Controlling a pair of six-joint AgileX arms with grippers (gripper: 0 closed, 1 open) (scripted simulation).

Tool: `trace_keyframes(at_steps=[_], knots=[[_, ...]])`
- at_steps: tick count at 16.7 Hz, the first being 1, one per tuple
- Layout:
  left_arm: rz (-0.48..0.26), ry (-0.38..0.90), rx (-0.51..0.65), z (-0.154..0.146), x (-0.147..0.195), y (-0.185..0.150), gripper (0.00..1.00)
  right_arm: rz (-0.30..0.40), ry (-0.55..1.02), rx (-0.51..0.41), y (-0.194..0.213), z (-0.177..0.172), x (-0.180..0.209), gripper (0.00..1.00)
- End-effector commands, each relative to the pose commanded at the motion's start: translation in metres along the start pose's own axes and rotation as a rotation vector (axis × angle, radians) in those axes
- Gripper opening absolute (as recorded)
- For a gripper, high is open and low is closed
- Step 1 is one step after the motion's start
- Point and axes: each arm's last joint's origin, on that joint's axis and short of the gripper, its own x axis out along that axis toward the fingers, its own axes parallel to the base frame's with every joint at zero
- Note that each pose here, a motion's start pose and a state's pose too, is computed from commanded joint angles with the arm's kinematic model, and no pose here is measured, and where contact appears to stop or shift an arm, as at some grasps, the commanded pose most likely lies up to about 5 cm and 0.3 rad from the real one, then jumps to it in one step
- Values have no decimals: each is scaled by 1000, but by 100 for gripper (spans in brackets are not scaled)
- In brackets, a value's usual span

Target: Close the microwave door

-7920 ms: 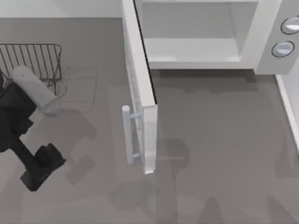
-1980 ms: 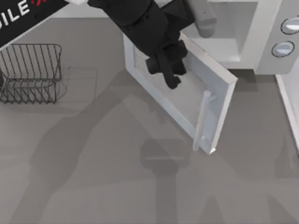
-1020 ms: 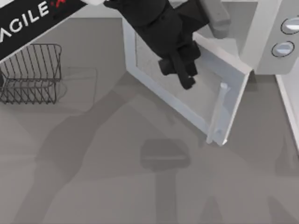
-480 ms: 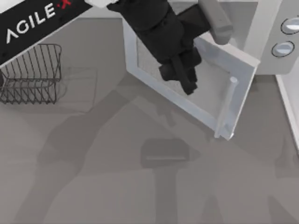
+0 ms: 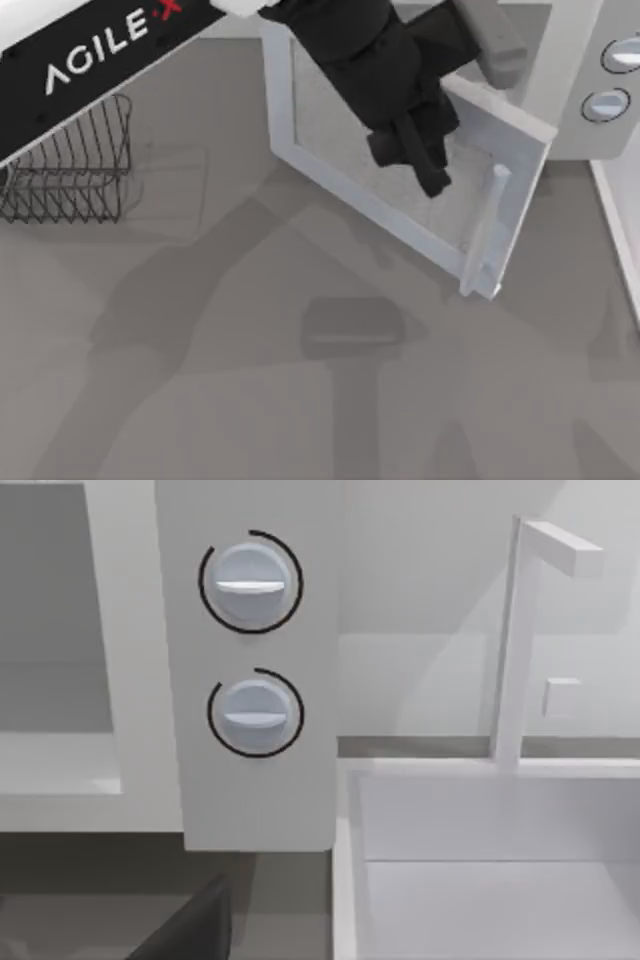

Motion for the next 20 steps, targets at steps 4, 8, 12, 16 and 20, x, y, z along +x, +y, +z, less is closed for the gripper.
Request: trace_keyframes(at_steps=[4,8,12,16,20], knots=[[12,-10,4,1,-2,2,0,0,0,0,0,0,0,100],[-10,8,-5,1,1,-2,0,0,0,0,0,0,0,100],[-60,71,-45,0,20,-6,0,0,0,0,0,0,0,100],[-27,30,-17,12,16,-6,0,0,0,0,0,0,0,100],[9,-7,2,17,8,-2,0,0,0,0,0,0,0,100]])
